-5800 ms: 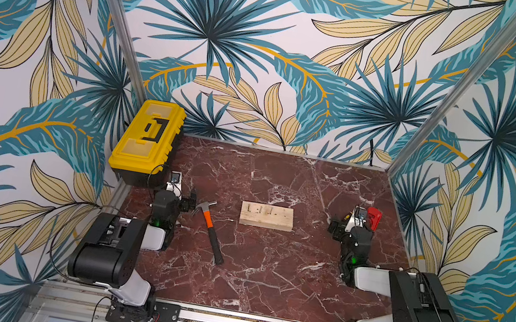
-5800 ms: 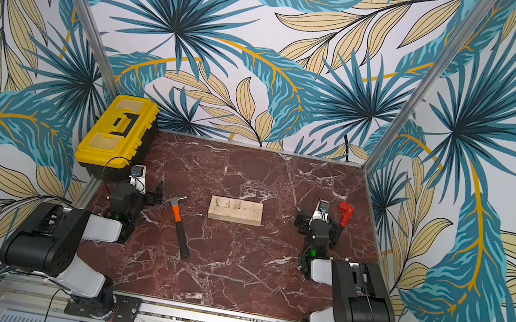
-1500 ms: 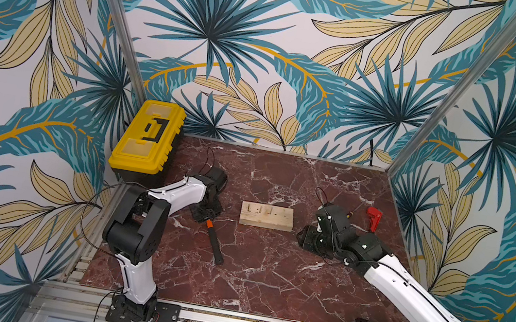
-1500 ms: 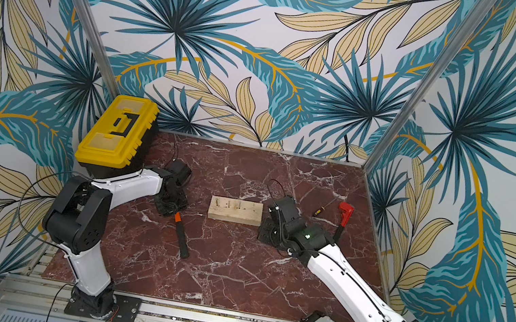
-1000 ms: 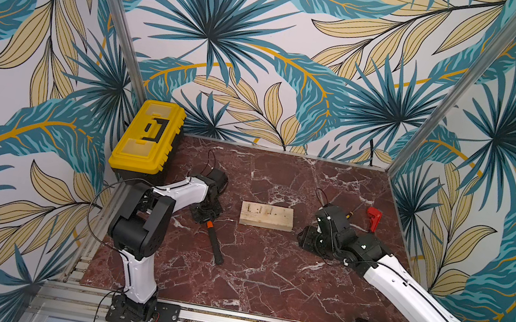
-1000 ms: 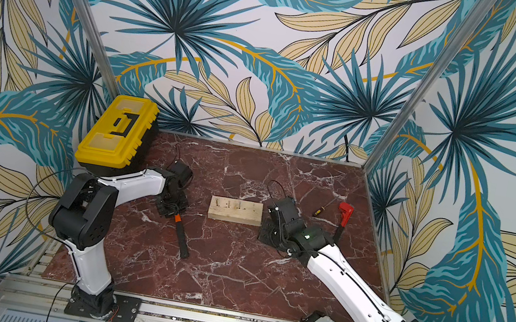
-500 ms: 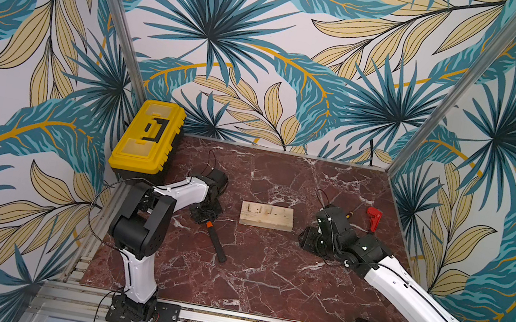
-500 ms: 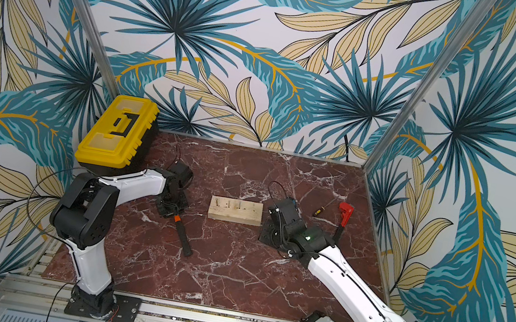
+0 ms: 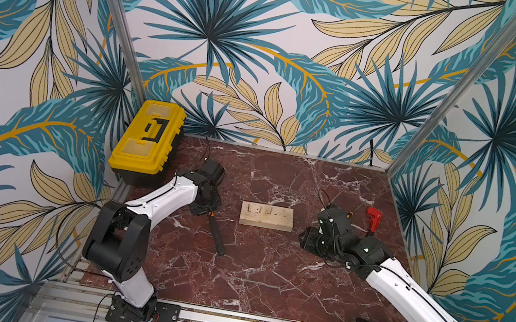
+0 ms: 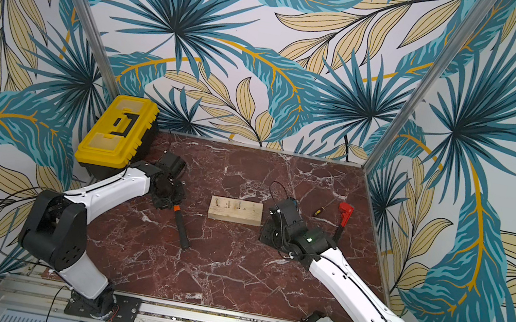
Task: Use a claw hammer to pull out a nail
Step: Pick up the hammer at the center of the board.
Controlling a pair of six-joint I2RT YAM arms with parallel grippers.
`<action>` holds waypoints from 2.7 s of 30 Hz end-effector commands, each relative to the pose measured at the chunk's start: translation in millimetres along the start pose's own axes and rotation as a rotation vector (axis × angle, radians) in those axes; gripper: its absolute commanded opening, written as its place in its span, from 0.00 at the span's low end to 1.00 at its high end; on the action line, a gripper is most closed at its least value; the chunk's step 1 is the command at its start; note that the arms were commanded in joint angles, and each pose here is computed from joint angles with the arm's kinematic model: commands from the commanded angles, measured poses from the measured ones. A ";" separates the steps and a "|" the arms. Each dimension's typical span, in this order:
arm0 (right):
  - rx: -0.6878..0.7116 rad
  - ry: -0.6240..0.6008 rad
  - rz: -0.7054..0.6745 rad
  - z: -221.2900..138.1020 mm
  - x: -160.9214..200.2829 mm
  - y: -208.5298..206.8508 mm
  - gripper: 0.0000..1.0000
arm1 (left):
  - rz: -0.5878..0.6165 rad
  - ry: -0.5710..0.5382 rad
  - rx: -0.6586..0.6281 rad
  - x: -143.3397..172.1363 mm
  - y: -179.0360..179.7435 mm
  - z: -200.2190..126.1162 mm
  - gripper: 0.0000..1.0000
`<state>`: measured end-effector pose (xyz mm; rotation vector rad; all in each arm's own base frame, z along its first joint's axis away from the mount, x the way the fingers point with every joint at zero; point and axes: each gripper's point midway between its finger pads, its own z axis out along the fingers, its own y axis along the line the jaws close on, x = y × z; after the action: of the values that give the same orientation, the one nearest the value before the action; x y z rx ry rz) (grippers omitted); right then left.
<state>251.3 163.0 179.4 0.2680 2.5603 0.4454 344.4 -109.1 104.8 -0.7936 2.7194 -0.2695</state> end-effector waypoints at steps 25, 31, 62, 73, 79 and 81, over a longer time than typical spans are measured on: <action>-0.515 0.049 -0.079 13.7 9.8 122.3 0.51 | 0.106 -0.052 0.456 56.9 -111.2 -119.5 0.00; -0.583 0.071 -0.101 21.8 17.2 149.1 0.51 | 0.151 -0.026 0.504 75.4 -131.5 -124.8 0.00; -0.610 0.130 -0.138 29.4 40.4 156.2 0.45 | 0.125 -0.173 0.746 62.8 -153.2 -168.8 0.00; -0.606 0.110 -0.164 19.6 38.5 152.2 0.30 | 0.108 -0.209 0.784 59.6 -149.7 -176.6 0.00; -0.528 0.113 -0.233 18.4 46.3 147.8 0.12 | 0.099 -0.217 0.824 58.6 -151.9 -184.6 0.00; -0.493 0.095 -0.255 17.9 43.5 145.1 0.07 | 0.099 -0.219 0.829 58.3 -151.9 -186.9 0.00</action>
<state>239.3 331.8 215.6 -0.2721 2.3480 1.1467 301.6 -249.7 248.5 -0.4367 2.3289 -0.9946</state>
